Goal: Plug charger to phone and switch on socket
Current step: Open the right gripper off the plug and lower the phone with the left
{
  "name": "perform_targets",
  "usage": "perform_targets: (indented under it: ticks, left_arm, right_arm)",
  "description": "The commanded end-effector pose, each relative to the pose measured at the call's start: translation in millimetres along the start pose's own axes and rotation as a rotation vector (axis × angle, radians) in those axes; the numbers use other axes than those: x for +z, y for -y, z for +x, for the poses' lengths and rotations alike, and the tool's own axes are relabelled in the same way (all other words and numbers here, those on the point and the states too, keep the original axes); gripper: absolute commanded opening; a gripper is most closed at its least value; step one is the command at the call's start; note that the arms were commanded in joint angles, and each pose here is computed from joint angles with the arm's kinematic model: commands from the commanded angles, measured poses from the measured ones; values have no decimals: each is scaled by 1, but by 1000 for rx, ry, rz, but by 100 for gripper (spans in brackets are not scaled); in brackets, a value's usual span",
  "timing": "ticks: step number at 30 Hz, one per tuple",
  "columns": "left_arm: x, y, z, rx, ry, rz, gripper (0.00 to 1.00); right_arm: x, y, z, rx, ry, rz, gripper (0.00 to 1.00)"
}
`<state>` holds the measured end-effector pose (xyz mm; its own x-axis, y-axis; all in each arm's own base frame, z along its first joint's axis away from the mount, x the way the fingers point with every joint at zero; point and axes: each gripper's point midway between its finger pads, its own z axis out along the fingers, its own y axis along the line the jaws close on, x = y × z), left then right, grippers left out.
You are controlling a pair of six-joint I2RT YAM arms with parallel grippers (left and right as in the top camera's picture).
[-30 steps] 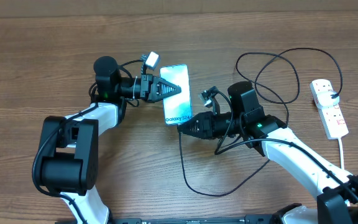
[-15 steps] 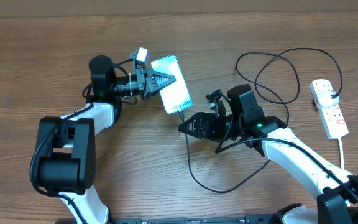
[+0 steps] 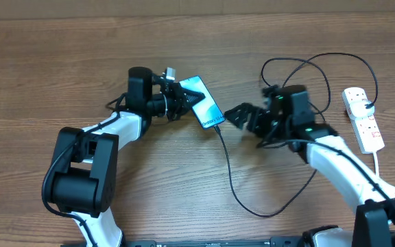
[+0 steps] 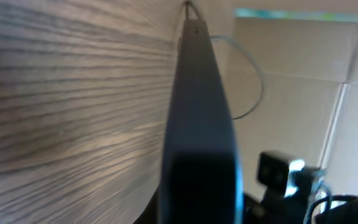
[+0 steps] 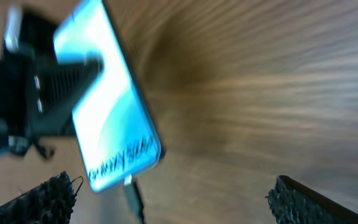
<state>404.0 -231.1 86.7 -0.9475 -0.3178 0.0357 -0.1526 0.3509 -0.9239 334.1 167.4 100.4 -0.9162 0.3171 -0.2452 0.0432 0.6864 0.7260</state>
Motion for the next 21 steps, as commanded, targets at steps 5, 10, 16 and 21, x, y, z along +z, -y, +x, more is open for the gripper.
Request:
perform_targets:
  ticks: [5, 10, 16, 21]
  left_arm:
    - [9, 20, 19, 234, -136, -200, 4]
    - [-12, 13, 54, 351, -315, -356, 4]
    - [-29, -4, 80, 520, -469, -403, 4]
    - [-42, -33, 65, 520, -434, -552, 4]
  right_arm:
    - [-25, 1, -20, 23, 10, -101, 100]
    - [-26, 13, -5, -26, -42, -61, 100]
    - [-27, 44, 14, 46, -97, 96, 100]
    - [-31, 60, 26, 68, -130, 180, 100]
